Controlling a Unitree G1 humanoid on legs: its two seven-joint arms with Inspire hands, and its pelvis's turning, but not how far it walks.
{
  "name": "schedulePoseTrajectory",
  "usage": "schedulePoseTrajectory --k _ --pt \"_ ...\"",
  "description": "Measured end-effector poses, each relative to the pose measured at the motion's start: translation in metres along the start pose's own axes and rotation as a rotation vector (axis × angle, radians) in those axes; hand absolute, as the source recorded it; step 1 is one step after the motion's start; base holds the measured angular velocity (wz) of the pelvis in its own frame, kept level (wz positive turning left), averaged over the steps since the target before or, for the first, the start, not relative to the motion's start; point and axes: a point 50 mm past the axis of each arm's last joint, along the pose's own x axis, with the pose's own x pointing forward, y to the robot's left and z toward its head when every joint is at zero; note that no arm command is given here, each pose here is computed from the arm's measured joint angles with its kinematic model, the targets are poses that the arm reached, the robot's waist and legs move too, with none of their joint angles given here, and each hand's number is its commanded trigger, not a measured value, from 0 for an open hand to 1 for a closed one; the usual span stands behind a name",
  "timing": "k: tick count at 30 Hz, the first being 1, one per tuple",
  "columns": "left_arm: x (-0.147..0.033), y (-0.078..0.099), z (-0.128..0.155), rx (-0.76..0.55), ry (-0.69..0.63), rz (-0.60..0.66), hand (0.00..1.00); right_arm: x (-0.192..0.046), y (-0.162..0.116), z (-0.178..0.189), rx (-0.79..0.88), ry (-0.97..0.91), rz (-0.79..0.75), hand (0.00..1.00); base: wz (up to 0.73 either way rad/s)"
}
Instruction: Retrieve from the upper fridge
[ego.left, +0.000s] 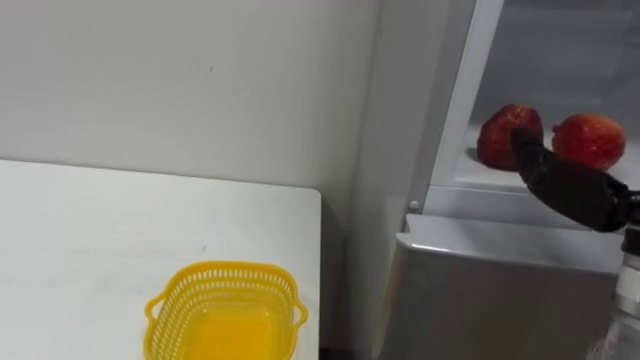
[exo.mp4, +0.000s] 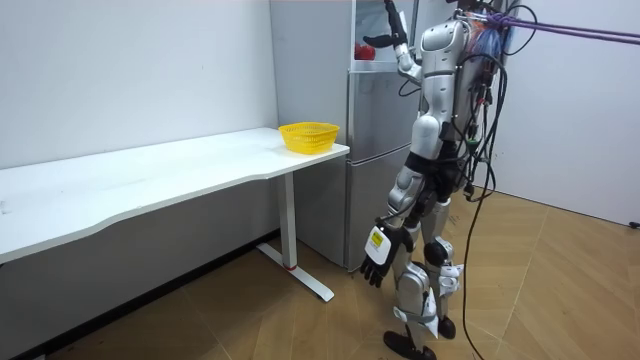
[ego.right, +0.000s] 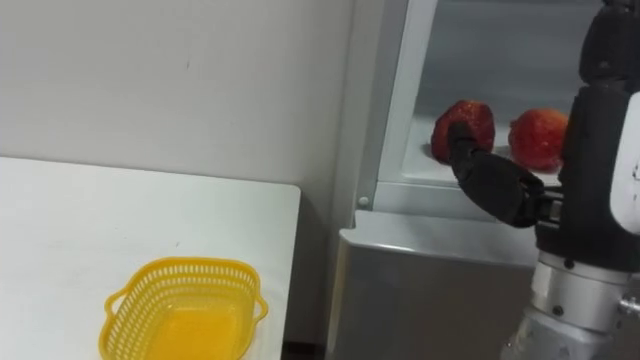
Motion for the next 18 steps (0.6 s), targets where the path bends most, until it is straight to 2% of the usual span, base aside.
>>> schedulePoseTrajectory --k 3,10,18 --pt "0.0 0.001 0.001 -0.008 -0.005 0.0 0.0 0.001 0.003 -0.002 -0.017 0.012 0.026 0.0 0.1" --pt "0.0 0.007 0.005 -0.023 -0.015 0.012 0.0 -0.001 0.017 -0.034 -0.124 0.136 0.128 0.0 0.03" --pt "0.0 0.008 0.005 -0.02 -0.014 -0.008 0.0 -0.003 0.02 -0.04 -0.15 0.163 0.168 0.0 0.03"
